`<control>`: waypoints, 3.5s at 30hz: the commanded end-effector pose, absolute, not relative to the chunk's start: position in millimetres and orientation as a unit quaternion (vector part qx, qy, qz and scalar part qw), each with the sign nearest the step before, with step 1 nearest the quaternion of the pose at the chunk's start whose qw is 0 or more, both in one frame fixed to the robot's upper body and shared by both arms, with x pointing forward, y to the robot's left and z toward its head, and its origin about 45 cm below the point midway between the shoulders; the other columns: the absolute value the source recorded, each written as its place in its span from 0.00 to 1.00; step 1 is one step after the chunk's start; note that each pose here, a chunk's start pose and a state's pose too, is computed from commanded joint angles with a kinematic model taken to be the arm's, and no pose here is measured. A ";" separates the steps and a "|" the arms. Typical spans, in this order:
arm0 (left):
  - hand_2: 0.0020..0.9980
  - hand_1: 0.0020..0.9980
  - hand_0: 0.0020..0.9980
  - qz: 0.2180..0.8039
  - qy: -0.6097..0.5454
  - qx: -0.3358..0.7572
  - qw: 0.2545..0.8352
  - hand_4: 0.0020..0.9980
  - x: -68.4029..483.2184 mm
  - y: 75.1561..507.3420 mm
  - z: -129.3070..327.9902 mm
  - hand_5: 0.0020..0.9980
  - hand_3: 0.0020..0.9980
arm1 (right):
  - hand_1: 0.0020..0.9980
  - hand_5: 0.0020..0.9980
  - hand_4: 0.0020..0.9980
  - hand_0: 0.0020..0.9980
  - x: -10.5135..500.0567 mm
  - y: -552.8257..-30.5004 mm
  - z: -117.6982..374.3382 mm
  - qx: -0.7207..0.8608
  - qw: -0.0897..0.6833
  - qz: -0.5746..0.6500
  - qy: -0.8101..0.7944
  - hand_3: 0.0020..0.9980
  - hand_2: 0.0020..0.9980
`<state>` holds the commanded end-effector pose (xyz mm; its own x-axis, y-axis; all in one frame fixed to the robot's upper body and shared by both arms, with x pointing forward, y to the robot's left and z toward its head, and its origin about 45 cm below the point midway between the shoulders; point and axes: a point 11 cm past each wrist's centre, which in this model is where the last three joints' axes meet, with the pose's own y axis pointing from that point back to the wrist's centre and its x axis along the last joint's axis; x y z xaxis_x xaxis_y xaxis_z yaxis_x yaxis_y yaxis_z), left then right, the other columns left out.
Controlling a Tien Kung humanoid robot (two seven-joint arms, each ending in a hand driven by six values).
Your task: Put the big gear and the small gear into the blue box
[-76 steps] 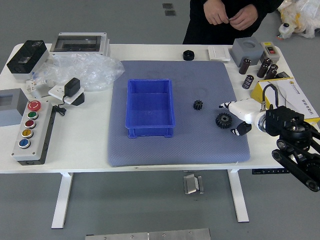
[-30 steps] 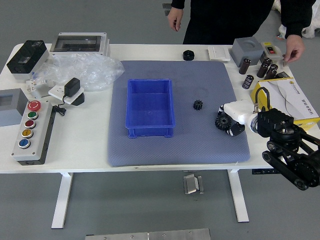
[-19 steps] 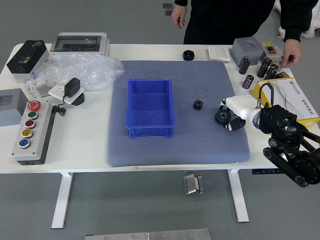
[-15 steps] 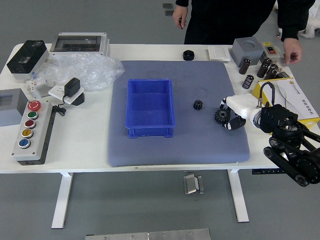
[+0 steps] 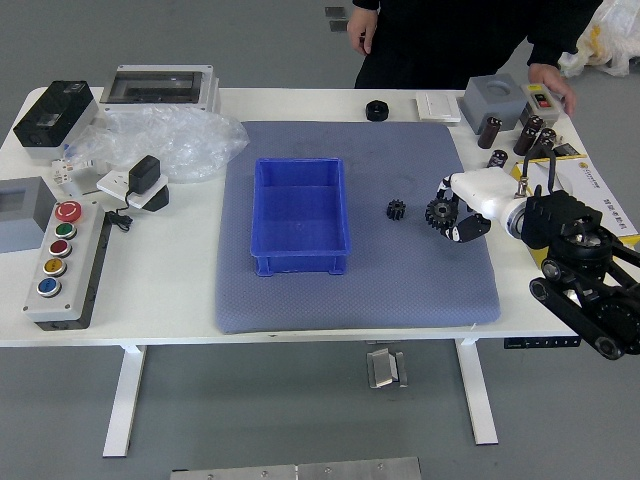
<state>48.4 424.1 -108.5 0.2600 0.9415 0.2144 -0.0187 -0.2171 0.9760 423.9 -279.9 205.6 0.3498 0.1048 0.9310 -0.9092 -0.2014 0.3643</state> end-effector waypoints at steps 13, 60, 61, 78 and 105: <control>0.81 0.82 0.86 0.478 0.374 0.619 0.499 0.67 46.5 427.0 -107.7 0.31 0.83 | 0.44 0.23 0.64 0.54 439.0 -208.6 255.2 0.631 0.477 0.524 -0.317 0.56 0.49; 0.81 0.82 0.86 0.474 0.368 0.622 0.503 0.67 51.9 426.8 -107.1 0.31 0.83 | 0.54 0.45 0.90 0.58 448.0 -142.1 253.7 0.691 0.435 0.496 -0.295 0.83 0.66; 0.81 0.82 0.86 0.475 0.368 0.621 0.503 0.67 52.0 426.8 -107.1 0.31 0.83 | 0.54 0.45 0.90 0.58 449.1 -151.7 252.5 0.688 0.439 0.493 -0.300 0.83 0.66; 0.81 0.82 0.86 0.477 0.369 0.619 0.504 0.67 54.3 425.5 -107.2 0.31 0.83 | 0.52 0.24 0.80 0.56 453.7 -229.0 213.8 0.680 0.497 0.446 -0.303 0.65 0.64; 0.81 0.82 0.86 0.473 0.368 0.617 0.511 0.67 56.1 418.1 -109.4 0.31 0.83 | 0.51 0.25 0.80 0.55 464.2 -227.7 192.0 0.678 0.500 0.434 -0.321 0.71 0.64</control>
<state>56.1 418.1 -109.4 0.2817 0.9369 0.2072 -0.0290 -0.2075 0.9778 464.2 -227.7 192.0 0.4180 -0.0013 0.9084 -0.8683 -0.2945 0.3991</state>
